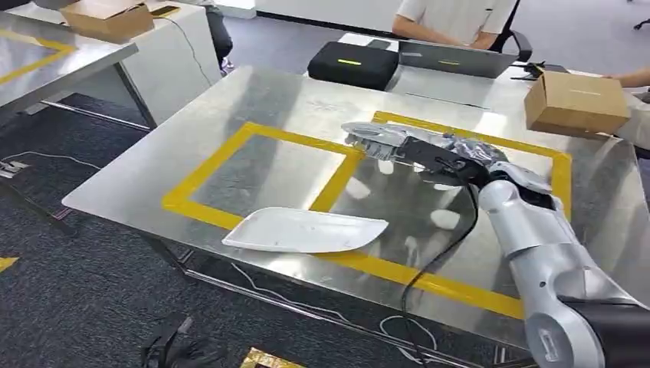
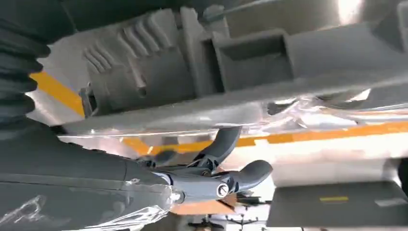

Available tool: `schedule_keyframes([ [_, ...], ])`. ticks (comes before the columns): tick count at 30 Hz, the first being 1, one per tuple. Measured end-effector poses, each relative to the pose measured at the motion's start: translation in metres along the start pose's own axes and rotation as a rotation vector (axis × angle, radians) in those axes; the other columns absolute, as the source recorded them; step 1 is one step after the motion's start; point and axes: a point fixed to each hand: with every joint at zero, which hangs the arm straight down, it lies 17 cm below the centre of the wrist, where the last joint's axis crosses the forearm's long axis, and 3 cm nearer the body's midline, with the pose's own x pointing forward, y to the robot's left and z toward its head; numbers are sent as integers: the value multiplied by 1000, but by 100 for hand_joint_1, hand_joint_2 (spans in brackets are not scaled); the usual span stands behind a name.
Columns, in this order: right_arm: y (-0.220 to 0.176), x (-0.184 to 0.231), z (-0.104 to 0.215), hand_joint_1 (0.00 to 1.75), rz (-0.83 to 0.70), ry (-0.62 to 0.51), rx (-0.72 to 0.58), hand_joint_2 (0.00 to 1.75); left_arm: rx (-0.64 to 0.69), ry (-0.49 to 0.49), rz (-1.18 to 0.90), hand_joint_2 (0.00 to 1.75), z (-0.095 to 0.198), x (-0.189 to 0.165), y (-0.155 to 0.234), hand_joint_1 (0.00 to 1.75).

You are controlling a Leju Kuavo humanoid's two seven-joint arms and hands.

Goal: Take the parts from the cabinet and place them on the table.

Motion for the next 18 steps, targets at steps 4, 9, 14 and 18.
schedule_keyframes([
  [4, 24, -14, 1, 0, 5, 24, 36, 0, 3, 15, 3, 0, 1, -5, 1, 0],
  [9, 36, -23, 2, 0, 15, 38, 54, 0, 12, 20, 9, 0, 1, -7, 3, 0],
  [14, 33, -21, 2, 0, 27, 23, 47, 0, 19, 18, 15, 0, 1, -6, 5, 0],
  [18, 37, -20, 2, 0, 31, 4, 46, 0, 20, 22, 20, 0, 1, -9, 5, 0],
])
